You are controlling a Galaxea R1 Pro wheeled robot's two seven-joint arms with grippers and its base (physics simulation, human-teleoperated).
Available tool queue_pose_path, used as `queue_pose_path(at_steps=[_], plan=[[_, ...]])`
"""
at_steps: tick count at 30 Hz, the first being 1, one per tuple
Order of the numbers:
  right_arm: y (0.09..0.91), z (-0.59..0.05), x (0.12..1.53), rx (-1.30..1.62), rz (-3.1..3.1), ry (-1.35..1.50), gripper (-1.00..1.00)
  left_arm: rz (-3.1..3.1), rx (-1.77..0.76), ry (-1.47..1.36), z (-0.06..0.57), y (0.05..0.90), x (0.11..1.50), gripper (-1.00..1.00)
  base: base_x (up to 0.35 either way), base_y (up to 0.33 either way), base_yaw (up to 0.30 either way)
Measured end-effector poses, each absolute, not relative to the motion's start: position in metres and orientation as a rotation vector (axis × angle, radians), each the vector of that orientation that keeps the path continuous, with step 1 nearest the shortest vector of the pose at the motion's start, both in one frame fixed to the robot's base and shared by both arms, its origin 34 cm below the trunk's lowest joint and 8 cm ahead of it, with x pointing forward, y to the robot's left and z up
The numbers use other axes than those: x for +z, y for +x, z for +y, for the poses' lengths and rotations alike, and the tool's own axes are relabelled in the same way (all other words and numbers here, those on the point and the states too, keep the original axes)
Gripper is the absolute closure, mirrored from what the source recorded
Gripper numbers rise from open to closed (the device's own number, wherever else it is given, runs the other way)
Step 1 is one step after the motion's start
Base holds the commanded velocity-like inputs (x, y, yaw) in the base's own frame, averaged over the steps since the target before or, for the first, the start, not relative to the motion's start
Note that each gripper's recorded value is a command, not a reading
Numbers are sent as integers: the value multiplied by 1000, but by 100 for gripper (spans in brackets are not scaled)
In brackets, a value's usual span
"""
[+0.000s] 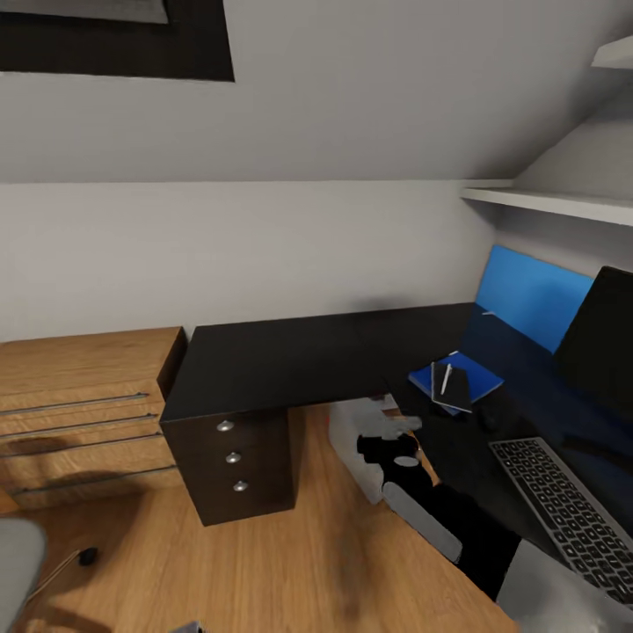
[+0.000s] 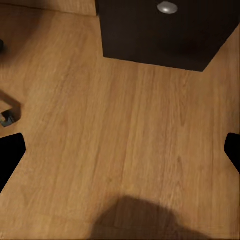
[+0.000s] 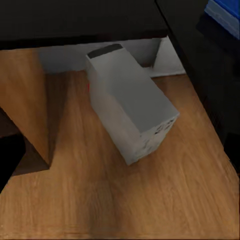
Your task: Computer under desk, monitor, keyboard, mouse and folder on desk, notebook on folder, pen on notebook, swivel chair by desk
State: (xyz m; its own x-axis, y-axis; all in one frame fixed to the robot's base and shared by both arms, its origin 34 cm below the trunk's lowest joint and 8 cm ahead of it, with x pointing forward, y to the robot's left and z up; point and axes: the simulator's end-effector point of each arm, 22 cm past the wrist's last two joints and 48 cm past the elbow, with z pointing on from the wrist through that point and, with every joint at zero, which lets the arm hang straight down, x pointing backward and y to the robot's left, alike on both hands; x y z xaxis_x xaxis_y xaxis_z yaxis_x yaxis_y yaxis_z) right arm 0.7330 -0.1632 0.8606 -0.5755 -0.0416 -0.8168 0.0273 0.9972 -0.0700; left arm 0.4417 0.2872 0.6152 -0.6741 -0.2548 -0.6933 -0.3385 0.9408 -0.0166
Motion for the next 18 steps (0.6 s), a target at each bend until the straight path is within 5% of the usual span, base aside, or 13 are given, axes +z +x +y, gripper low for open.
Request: queue_pose_path(at_steps=[8, 18], plan=[[665, -144, 773, -167, 2181, -149, -100, 2479, 152, -405, 288, 419, 608, -100, -1, -1, 184], [584, -218, 684, -411, 2148, -144, -100, 2688, 195, -382, 291, 367, 586, -100, 0, 0, 218]])
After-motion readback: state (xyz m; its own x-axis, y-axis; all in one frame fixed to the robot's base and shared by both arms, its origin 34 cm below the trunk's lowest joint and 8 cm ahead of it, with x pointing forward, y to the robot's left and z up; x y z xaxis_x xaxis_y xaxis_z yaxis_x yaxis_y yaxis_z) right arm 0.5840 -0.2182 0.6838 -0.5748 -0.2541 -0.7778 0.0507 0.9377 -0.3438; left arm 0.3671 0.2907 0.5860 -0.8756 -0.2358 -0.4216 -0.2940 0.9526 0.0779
